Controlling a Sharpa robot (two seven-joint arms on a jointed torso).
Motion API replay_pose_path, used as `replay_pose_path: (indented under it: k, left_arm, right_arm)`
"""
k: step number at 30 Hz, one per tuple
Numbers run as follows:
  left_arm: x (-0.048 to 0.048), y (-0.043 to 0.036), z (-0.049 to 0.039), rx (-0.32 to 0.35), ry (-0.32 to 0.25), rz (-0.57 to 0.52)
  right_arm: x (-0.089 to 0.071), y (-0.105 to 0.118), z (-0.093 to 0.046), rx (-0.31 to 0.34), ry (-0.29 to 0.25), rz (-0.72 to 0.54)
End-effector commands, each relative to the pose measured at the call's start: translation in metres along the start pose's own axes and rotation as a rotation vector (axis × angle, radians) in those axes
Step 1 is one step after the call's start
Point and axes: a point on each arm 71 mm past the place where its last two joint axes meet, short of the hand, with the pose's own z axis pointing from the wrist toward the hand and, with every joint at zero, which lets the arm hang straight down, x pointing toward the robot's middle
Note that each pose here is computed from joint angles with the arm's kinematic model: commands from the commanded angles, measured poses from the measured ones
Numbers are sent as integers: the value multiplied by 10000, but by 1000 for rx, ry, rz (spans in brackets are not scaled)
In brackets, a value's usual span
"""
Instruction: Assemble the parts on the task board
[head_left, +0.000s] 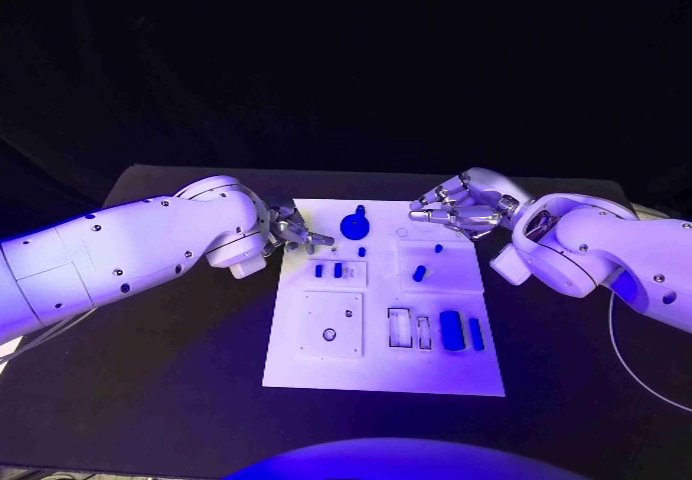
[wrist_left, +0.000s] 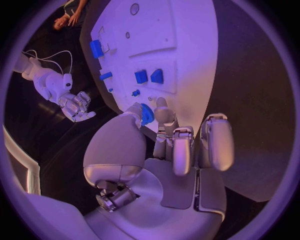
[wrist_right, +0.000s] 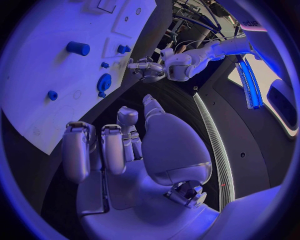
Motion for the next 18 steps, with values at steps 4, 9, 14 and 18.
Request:
replay_pose_path:
  k: [4, 9, 14, 18]
  left_arm:
    - [-67, -185, -24, 293, -74, -148]
    - [-9, -392, -74, 545, -178, 24]
    - [82, -519, -67, 660, -236, 147]
    - [161, -563, -33, 682, -248, 222]
  right_arm:
    - [10, -1, -2, -4, 10, -1]
    - [11, -4, -1, -4, 10, -1]
    - [20, -1, 6, -5, 13, -1]
    - [27, -1, 9, -5, 16, 0]
